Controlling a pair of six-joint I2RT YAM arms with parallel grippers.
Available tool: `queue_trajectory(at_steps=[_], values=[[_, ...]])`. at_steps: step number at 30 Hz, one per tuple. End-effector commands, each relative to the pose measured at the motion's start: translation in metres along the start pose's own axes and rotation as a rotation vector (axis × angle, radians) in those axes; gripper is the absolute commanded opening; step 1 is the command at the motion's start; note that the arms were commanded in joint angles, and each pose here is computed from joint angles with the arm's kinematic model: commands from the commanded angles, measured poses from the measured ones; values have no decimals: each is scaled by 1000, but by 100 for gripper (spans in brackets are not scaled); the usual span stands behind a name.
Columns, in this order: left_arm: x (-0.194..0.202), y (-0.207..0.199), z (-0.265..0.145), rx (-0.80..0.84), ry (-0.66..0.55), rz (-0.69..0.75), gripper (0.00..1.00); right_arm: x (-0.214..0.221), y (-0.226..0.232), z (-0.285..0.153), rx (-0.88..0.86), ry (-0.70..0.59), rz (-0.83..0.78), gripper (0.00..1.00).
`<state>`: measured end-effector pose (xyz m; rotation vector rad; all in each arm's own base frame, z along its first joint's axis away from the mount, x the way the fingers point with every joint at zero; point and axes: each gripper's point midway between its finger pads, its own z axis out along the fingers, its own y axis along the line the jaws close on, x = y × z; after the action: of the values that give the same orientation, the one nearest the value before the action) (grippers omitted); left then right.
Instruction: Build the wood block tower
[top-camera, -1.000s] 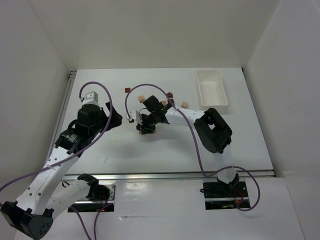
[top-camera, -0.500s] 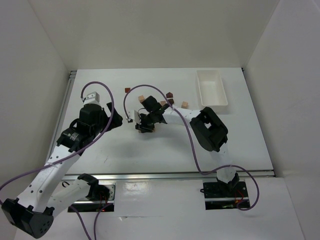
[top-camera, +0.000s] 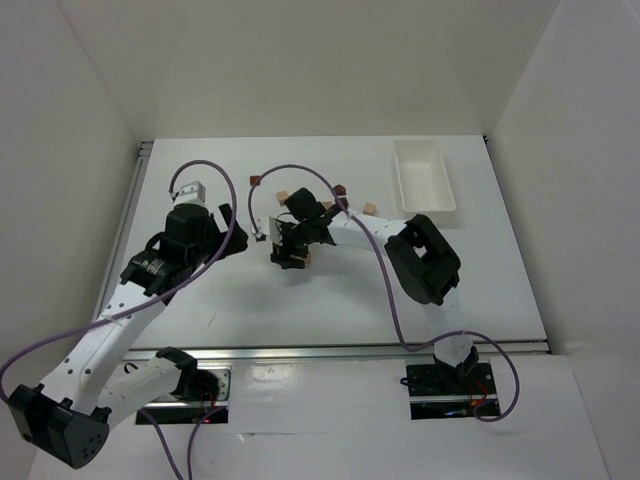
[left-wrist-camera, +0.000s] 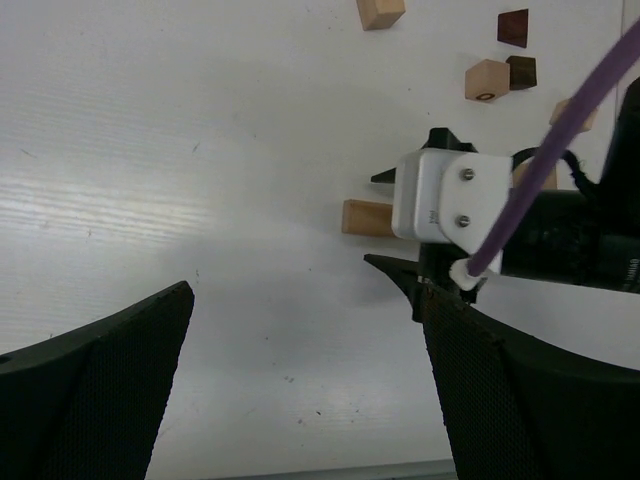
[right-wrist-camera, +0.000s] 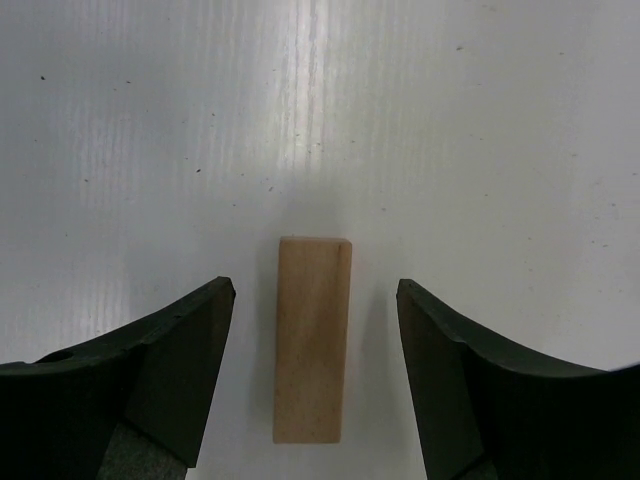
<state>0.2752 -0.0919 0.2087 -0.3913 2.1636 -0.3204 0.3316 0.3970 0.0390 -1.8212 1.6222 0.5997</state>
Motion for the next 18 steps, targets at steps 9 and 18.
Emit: queue_trajectory(at_steps=[9,18], values=[[-39,-71,62,249,-29,452,100,-12,-80,-144,158,-182,117,80],[-27,-97,156,351,86,843,95,34,-108,-202,275,-192,251,81]])
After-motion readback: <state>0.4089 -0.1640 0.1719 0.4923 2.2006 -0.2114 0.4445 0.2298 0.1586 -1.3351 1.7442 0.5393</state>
